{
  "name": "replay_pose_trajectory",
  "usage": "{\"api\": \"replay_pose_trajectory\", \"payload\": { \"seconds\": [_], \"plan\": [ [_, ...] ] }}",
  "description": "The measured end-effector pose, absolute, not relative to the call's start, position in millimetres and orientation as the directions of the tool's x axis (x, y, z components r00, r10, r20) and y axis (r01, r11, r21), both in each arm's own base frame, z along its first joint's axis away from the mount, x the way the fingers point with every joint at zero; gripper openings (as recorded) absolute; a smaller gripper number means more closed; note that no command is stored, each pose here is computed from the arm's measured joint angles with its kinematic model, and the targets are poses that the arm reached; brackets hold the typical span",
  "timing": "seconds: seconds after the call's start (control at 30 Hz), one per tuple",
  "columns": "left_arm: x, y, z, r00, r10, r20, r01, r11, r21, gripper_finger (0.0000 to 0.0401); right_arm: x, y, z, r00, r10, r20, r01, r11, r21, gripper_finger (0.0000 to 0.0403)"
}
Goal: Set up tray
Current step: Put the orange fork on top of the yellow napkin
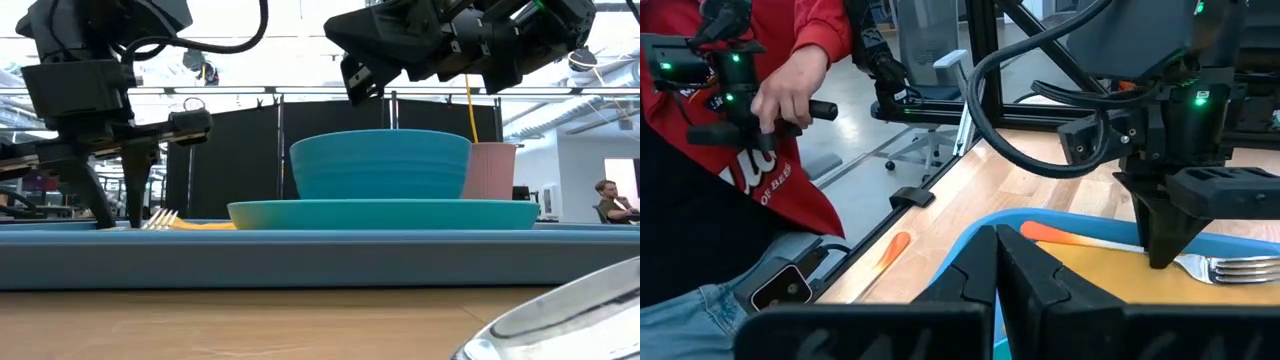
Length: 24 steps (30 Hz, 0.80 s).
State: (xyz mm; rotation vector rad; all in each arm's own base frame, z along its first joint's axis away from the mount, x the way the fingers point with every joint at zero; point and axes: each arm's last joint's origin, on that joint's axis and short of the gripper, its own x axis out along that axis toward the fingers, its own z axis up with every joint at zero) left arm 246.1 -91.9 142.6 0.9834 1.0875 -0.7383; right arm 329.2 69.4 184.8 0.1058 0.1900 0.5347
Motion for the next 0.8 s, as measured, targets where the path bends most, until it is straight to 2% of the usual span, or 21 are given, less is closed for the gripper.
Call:
{"api": "replay_pose_trajectory", "payload": {
  "seconds": [0.17,0.37,0.5,0.8],
  "plan": [
    [244.9,-94.1,143.9,0.349,0.063,-0.935,0.862,0.37,0.347,0.0031,329.2,69.4,184.8,0.843,0.515,-0.152,-0.496,0.855,0.149,0.0],
    [243.8,-95.9,144.0,0.354,0.08,-0.932,0.873,0.33,0.36,0.0013,329.2,69.4,184.8,0.843,0.516,-0.152,-0.496,0.855,0.15,0.0],
    [243.6,-95.5,144.0,0.354,0.089,-0.931,0.872,0.328,0.363,0.0012,329.2,69.4,184.8,0.843,0.516,-0.152,-0.496,0.855,0.15,0.0],
    [243.8,-94.8,144.4,0.372,0.141,-0.917,0.861,0.317,0.398,0.0046,329.3,69.4,184.5,0.843,0.516,-0.154,-0.496,0.855,0.15,0.0]
  ]
}}
